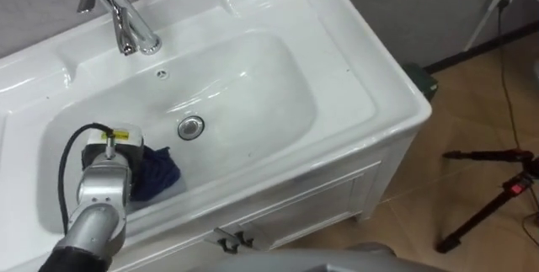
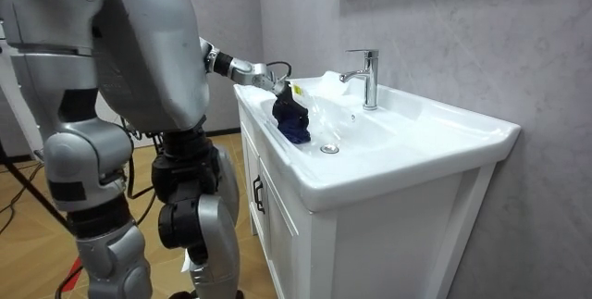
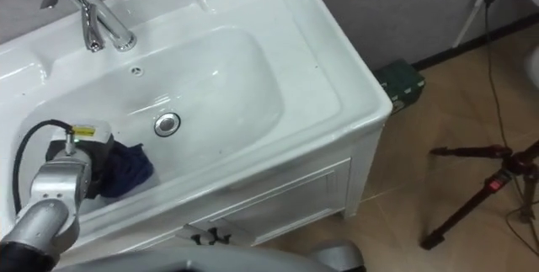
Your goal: Wipe basin
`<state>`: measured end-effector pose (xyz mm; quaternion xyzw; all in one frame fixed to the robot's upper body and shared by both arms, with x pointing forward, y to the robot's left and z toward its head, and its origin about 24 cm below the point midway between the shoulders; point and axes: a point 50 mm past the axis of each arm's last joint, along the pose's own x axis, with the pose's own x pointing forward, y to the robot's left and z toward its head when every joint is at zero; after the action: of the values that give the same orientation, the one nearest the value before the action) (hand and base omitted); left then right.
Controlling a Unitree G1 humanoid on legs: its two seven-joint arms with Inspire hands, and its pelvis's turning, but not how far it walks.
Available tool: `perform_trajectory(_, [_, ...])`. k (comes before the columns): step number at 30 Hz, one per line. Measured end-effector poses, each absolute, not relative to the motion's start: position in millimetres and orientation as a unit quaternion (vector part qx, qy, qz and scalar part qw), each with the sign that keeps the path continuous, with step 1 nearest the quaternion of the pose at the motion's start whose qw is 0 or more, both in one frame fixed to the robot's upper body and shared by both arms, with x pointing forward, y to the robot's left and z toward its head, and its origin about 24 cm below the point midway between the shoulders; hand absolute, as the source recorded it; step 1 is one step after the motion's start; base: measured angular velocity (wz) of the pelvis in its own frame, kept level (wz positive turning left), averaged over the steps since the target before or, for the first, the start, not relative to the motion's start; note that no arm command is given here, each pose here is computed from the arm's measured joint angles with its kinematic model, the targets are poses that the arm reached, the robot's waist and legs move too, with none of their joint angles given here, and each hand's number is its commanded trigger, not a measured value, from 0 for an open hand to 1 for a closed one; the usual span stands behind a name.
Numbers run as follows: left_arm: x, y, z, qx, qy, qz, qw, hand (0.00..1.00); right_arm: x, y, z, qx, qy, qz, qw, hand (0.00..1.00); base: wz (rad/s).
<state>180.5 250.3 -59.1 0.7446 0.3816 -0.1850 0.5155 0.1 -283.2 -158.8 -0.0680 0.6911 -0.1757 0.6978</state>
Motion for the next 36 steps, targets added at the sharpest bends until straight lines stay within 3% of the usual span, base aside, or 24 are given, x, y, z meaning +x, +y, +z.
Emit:
perform_trajectory(8, [148, 257, -91, 0.807, 0.337, -0.129, 0.467, 1.0, -25, -270, -162, -0.087, 0.722, -0.152, 0.669, 0.0, -0.22])
perform_trajectory(15, [141, 263, -95, 0.815, 0.324, -0.098, 0.471, 1.0, -34, -267, -162, -0.093, 0.732, -0.135, 0.662, 0.0, -0.18])
perform_trajectory(18, [151, 257, -93, 0.799, 0.32, -0.069, 0.504, 1.0, -36, -261, -164, -0.084, 0.737, -0.125, 0.659, 0.0, 0.04])
perform_trajectory(23, [182, 232, -89, 0.72, 0.331, -0.049, 0.607, 1.0, -31, -256, -166, -0.071, 0.74, -0.113, 0.659, 0.0, 0.09])
perform_trajectory(26, [199, 217, -86, 0.698, 0.308, -0.062, 0.644, 1.0, -27, -254, -166, -0.07, 0.735, -0.111, 0.665, 0.0, -0.1])
perform_trajectory(36, [217, 208, -74, 0.681, 0.292, -0.06, 0.669, 1.0, -33, -258, -165, -0.054, 0.747, -0.113, 0.653, 0.0, -0.07])
